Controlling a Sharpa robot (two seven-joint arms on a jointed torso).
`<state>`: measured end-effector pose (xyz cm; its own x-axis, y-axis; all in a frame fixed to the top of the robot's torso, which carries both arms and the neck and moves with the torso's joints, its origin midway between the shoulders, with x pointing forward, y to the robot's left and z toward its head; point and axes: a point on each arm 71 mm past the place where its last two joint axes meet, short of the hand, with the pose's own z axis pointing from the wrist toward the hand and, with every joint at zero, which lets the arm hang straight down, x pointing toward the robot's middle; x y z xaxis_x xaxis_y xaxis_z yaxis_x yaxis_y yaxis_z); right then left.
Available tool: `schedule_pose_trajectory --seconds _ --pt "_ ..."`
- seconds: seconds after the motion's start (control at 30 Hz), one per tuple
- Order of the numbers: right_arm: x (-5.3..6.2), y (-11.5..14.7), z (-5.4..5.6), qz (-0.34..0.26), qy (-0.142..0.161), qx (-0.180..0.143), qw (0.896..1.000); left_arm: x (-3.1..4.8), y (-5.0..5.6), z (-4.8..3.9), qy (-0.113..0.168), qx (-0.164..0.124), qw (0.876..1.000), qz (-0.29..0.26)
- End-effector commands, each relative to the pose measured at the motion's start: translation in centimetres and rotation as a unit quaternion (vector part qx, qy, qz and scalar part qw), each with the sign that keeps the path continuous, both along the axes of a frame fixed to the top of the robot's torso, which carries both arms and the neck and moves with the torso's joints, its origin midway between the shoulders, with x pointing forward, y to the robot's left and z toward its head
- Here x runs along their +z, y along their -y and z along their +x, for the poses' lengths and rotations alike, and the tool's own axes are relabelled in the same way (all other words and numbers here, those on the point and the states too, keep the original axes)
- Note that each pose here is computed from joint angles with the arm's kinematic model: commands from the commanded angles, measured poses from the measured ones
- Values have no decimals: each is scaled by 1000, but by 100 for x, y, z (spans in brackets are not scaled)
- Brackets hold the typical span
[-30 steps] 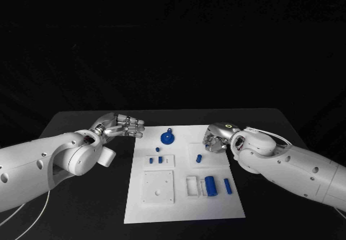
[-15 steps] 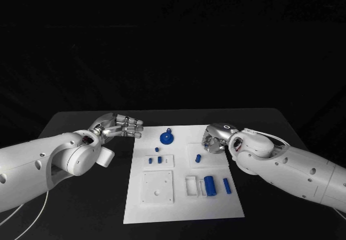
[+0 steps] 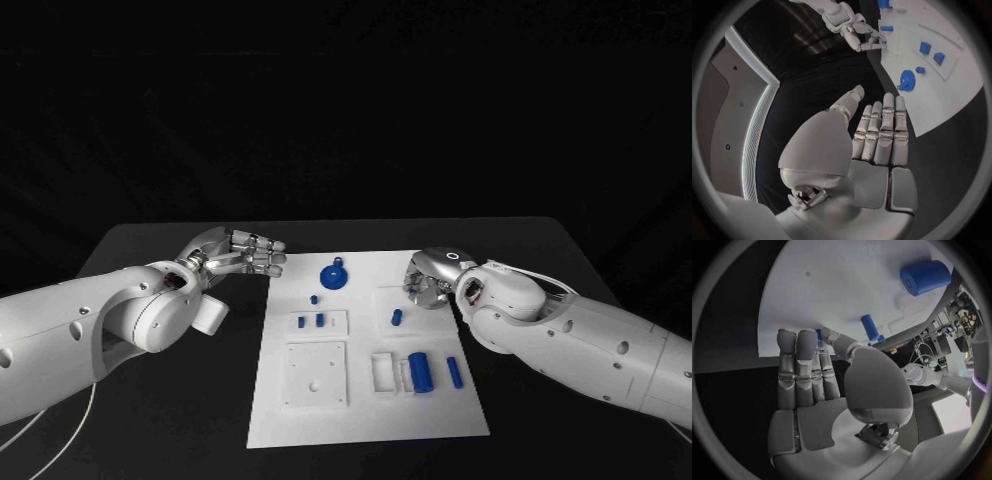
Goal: Assemble the parts on the task board
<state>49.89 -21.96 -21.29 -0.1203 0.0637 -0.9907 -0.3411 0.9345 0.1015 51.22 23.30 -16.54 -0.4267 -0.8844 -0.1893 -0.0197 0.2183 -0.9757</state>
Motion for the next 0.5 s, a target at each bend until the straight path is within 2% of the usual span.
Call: schedule_pose_trajectory --seconds 0.03,0.23,0.5 --pt "-160 3 -49 -18 -28 -5 999 12 18 4 2 -7 1000 -3" --pt "-36 8 -34 -5 -17 -8 1000 8 7 29 3 -4 1000 -1" --pt "268 -52 -14 46 -22 -5 999 3 -7 45 3 -1 1000 1"
